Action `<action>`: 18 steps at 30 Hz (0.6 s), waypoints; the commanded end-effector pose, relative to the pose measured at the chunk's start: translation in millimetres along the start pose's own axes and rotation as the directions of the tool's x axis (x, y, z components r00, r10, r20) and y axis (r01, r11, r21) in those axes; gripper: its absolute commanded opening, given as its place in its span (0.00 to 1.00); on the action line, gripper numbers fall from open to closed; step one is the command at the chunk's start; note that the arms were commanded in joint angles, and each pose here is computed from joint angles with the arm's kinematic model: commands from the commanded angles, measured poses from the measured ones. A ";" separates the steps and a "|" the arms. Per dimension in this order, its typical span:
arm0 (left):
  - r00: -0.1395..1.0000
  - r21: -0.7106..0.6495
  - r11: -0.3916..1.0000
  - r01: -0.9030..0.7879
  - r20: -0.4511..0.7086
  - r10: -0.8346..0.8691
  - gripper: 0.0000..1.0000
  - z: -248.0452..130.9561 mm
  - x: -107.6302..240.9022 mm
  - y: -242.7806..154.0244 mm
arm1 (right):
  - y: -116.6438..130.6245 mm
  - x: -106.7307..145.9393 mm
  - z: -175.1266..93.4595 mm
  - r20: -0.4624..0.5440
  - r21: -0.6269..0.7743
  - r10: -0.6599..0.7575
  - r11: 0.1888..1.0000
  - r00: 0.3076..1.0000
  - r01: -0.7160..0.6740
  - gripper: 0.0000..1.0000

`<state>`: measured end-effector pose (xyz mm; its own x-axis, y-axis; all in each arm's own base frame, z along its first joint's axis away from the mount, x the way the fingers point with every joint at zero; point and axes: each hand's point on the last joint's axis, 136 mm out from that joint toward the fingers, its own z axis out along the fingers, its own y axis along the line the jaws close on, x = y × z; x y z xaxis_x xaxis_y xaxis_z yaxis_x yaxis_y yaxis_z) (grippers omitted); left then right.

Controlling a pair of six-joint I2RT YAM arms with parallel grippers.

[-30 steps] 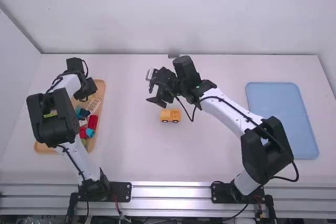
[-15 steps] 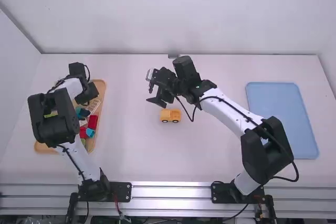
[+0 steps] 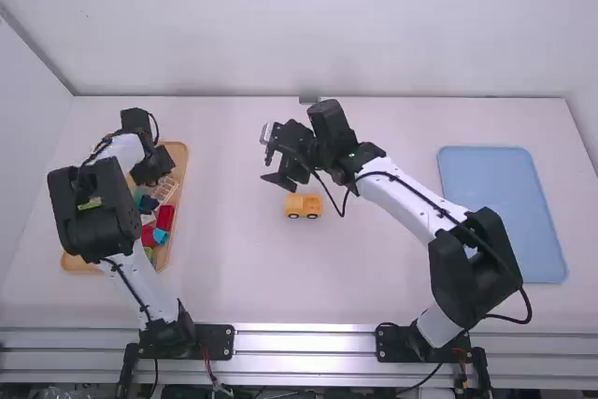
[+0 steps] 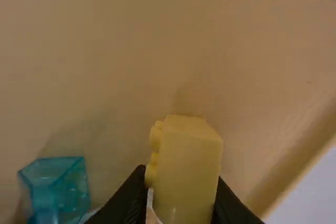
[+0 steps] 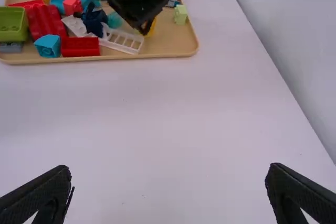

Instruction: Assemble lego blocks to make yellow taxi

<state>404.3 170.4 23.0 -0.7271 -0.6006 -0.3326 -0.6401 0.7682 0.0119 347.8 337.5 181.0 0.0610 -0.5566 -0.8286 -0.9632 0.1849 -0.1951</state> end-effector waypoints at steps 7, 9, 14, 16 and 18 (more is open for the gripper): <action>0.987 -0.005 0.987 0.160 0.036 -0.159 0.49 -18.0 -32.3 24.1 | -8.3 -11.1 -4.8 0.018 0.021 -0.007 1.000 1.000 0.007 0.99; 0.987 -0.012 0.987 0.158 0.023 -0.158 0.57 -17.7 -28.9 26.1 | -8.8 -11.9 -4.8 0.021 0.023 -0.009 1.000 1.000 0.009 0.99; 0.990 -0.012 0.990 0.137 0.023 -0.137 0.51 -17.4 -29.0 26.6 | -9.1 -12.3 -4.8 0.022 0.025 -0.011 1.000 1.000 0.010 0.99; 0.991 -0.008 0.992 0.128 0.033 -0.128 0.44 -17.4 -30.6 23.5 | -9.0 -12.2 -4.8 0.022 0.024 -0.010 1.000 1.000 0.010 0.98; 0.990 0.005 0.992 0.127 0.055 -0.128 0.41 -15.4 -34.4 20.2 | -8.8 -11.8 -4.8 0.020 0.023 -0.009 1.000 1.000 0.008 0.99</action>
<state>409.7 207.4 51.2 -0.6145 -0.6931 -0.3768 -0.7393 0.6727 -0.0316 348.8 337.0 180.9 0.0590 -0.5581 -0.8277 -0.9620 0.1897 -0.1965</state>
